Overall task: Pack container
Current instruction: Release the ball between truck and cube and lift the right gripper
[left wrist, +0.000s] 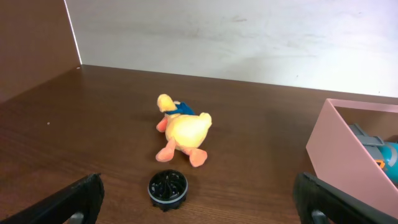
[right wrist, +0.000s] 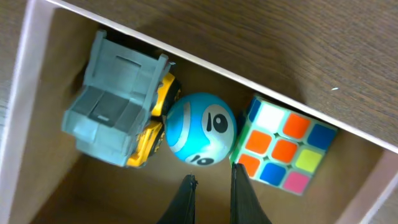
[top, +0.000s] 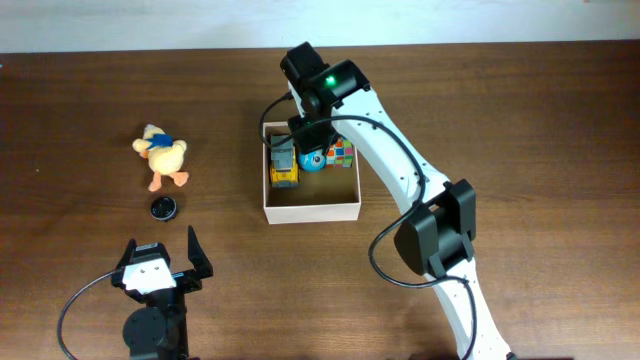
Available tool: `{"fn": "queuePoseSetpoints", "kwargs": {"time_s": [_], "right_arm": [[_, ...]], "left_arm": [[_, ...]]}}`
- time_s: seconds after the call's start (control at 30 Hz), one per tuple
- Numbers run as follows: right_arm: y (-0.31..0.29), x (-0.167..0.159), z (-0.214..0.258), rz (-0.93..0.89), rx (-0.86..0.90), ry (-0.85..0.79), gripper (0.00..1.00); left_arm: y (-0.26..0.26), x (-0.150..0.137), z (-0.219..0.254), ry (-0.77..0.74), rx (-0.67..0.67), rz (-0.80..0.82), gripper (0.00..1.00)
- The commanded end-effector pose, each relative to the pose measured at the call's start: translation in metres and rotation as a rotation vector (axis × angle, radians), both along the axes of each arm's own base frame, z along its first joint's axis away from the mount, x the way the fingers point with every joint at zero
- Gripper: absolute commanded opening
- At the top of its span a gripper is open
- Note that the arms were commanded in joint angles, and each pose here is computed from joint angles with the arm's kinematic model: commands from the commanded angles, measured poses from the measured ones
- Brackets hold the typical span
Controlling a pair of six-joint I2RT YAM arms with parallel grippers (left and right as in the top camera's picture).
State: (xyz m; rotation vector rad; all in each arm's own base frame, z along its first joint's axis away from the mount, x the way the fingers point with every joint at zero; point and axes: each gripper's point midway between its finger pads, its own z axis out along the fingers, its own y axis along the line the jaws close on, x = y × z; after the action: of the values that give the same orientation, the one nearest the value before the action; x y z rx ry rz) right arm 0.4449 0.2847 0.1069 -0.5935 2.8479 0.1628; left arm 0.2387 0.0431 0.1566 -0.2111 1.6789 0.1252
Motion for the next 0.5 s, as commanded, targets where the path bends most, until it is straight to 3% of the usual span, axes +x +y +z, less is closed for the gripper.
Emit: {"fn": "queuePoseSetpoints", "kwargs": {"time_s": [0.0, 0.1, 0.27, 0.47], "right_arm": [[0.004, -0.003, -0.016, 0.017, -0.015, 0.023, 0.05], [0.004, -0.003, -0.016, 0.017, -0.015, 0.024, 0.05], [0.005, -0.002, -0.01, 0.017, -0.008, 0.013, 0.16], [0.004, 0.002, 0.048, 0.012, 0.041, -0.077, 0.31]], "left_arm": [[-0.002, 0.0, 0.0, -0.008, -0.014, -0.011, 0.99], [-0.002, 0.0, 0.0, -0.008, -0.014, -0.01, 0.99], [-0.002, 0.0, 0.0, -0.008, -0.014, -0.01, 0.99], [-0.002, 0.0, 0.0, -0.008, -0.014, -0.011, 0.99]]}}
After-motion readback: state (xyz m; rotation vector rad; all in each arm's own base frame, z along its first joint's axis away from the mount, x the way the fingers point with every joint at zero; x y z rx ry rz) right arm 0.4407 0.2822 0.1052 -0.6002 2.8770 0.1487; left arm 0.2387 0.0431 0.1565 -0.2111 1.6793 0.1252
